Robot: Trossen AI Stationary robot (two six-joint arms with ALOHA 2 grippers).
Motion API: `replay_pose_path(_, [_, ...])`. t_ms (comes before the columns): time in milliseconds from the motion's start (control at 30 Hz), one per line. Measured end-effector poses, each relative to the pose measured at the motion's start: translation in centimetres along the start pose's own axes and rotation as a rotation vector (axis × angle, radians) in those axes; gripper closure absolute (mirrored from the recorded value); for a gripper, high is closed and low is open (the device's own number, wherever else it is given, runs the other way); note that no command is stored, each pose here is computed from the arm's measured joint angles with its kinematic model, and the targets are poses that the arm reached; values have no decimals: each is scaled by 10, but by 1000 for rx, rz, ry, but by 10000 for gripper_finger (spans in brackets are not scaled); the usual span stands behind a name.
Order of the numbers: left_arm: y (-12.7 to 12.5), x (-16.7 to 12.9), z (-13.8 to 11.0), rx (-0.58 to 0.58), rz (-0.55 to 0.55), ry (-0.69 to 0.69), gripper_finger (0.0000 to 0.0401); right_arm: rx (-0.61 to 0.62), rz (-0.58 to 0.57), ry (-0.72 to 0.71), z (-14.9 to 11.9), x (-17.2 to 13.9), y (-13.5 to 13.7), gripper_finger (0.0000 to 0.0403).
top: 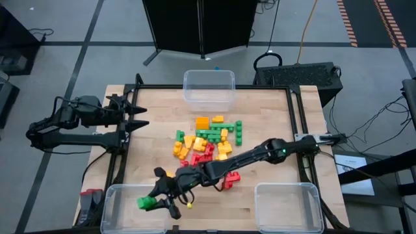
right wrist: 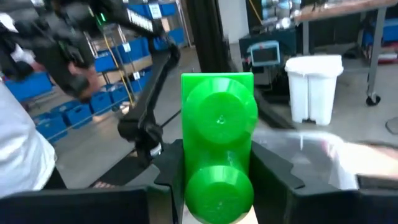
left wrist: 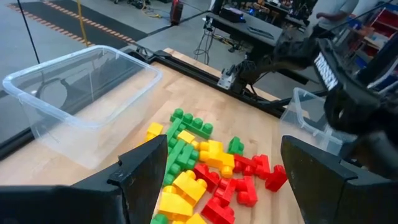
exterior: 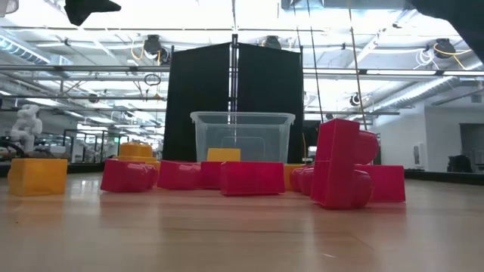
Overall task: Sort blocks
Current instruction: Put the green game piece into the bottom left transparent bin
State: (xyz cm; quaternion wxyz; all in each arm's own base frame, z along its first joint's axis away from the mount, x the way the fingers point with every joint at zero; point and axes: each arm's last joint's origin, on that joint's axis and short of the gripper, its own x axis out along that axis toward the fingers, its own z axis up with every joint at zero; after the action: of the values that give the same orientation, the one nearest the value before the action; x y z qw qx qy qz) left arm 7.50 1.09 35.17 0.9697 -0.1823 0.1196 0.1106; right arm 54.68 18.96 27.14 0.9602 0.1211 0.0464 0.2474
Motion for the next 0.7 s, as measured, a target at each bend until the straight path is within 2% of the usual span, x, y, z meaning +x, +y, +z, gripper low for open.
replay_pose_path(200, [0, 0, 0, -25, 0, 1, 114, 3, -10, 57, -12, 3, 2, 286])
replay_pose_path(400, [1, 0, -2, -23, 10, 23, 114, -10, -103, 106, -18, 2, -1, 280])
replay_pose_path(600, [2, 0, -6, -21, 26, 63, 114, 42, -157, 128, -22, 2, -2, 118])
replay_pose_path(700, [3, 0, -7, -20, 30, 71, 114, 47, -157, 127, -22, 2, -2, 84])
